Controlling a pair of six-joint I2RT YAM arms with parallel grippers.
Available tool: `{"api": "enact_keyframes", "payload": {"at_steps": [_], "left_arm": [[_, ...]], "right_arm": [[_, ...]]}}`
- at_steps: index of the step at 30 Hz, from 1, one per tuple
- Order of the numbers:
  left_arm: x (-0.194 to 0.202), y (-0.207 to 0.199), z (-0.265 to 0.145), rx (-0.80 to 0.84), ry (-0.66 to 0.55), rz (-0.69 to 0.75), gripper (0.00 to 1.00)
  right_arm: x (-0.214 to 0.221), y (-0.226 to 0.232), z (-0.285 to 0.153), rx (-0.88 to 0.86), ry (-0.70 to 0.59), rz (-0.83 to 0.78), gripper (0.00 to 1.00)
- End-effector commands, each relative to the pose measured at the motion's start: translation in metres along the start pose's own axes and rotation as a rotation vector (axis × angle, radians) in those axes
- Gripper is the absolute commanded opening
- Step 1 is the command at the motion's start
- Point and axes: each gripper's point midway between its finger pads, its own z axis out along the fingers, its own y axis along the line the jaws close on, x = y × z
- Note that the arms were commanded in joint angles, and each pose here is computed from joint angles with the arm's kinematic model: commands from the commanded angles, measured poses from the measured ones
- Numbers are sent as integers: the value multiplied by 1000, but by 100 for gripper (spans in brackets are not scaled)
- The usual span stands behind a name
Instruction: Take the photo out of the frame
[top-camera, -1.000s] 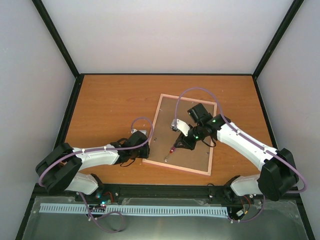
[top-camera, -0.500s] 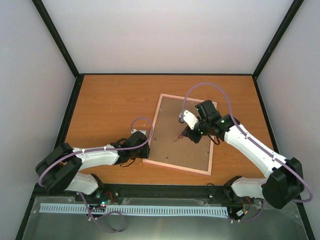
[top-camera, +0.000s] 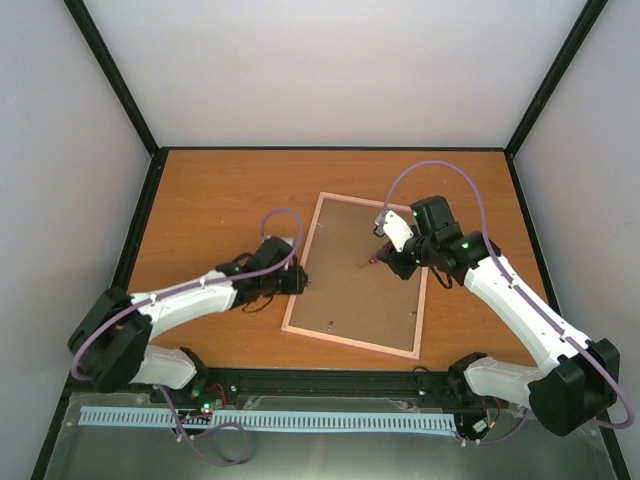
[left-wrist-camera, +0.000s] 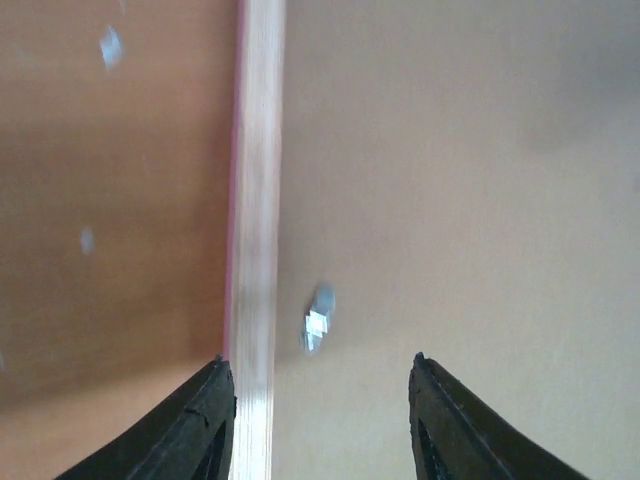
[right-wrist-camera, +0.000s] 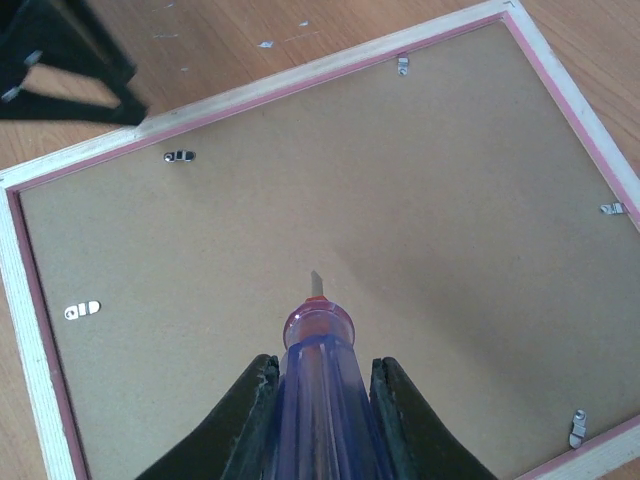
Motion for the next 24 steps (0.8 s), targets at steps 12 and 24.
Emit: {"api": "enact_keyframes", "payload": {"at_steps": [12, 24], "left_arm": [[-112, 11, 68, -83, -14, 46, 48], [-107, 39, 112, -208, 73, -1, 24]], "right_arm": [[-10, 1, -22, 13, -81, 4, 3], [-11, 4, -20, -11, -97, 10, 3]]}}
